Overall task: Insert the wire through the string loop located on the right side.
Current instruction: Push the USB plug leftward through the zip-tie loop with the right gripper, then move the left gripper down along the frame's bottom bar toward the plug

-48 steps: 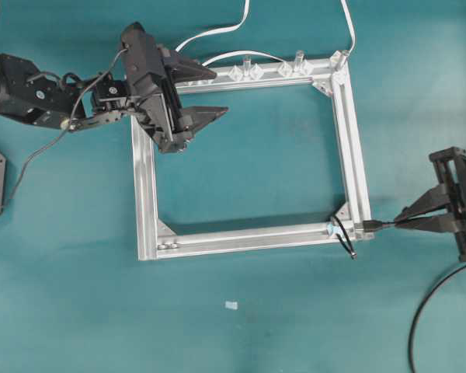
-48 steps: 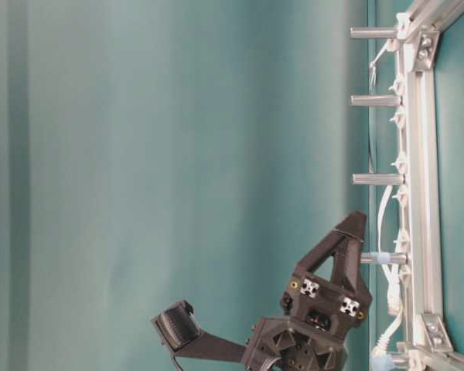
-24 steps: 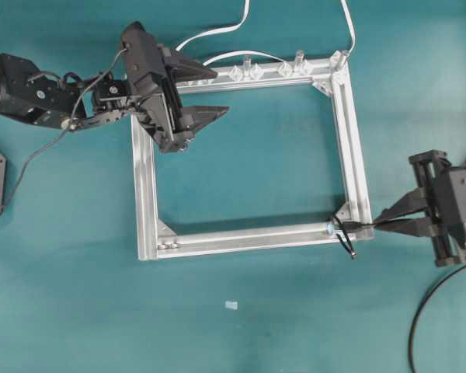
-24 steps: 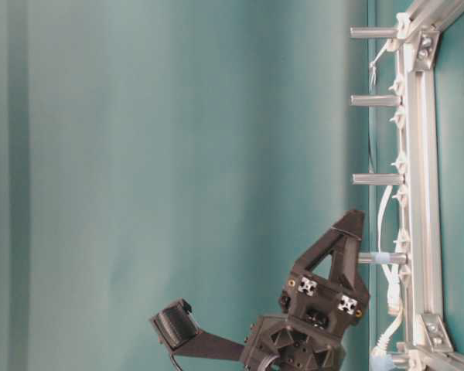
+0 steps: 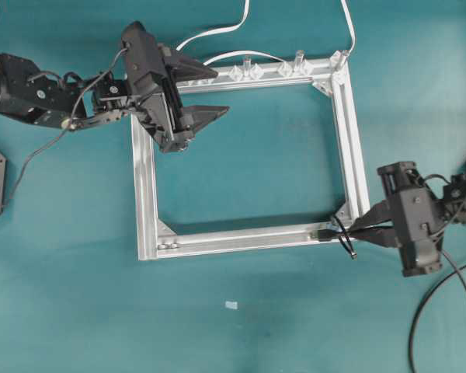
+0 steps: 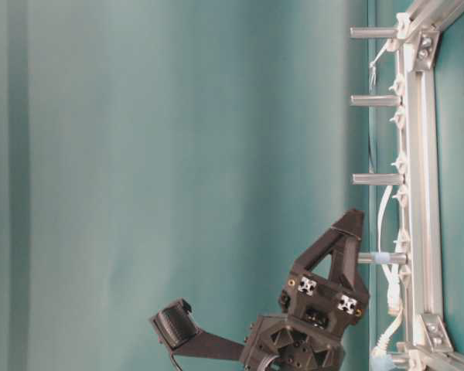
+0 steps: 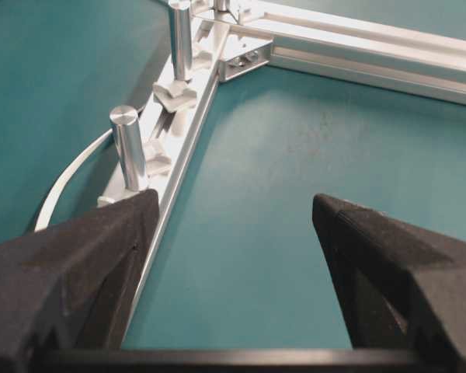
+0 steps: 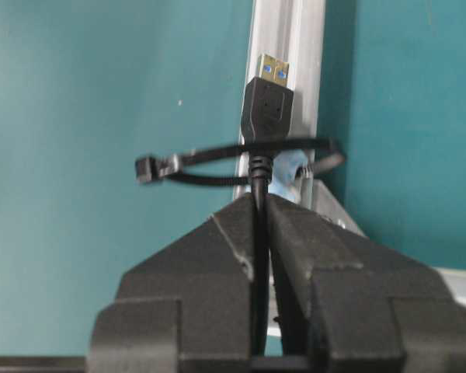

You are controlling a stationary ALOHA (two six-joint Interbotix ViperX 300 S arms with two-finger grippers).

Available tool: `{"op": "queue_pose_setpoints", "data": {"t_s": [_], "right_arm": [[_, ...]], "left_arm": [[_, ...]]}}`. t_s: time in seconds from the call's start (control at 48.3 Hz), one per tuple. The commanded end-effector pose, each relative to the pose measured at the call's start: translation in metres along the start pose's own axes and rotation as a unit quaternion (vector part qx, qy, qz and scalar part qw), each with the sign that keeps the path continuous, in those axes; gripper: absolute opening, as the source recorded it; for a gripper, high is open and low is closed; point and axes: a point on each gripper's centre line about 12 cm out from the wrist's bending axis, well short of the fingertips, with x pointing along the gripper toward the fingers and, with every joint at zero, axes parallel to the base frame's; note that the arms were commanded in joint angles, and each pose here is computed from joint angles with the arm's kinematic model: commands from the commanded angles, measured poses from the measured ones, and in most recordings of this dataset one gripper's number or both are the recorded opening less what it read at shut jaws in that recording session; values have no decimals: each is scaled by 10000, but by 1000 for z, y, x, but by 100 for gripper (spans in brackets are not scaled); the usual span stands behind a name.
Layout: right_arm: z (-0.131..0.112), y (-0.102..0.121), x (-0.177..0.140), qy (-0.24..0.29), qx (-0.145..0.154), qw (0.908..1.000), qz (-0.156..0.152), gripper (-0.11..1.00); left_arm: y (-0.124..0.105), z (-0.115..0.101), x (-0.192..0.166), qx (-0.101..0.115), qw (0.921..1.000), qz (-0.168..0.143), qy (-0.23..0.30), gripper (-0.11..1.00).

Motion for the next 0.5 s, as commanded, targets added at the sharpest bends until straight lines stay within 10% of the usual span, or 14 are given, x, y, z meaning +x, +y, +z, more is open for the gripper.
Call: {"op": "queue_pose_setpoints", "data": {"t_s": [0.0, 0.476], "right_arm": [[13, 2, 3, -218, -13, 9998, -11, 7], [15, 1, 3, -324, 24, 9995, -67, 7]], "left_arm": [[0, 15, -3, 11, 9998, -13, -222, 80], [-1, 18, -2, -3, 9997, -22, -260, 80]]}}
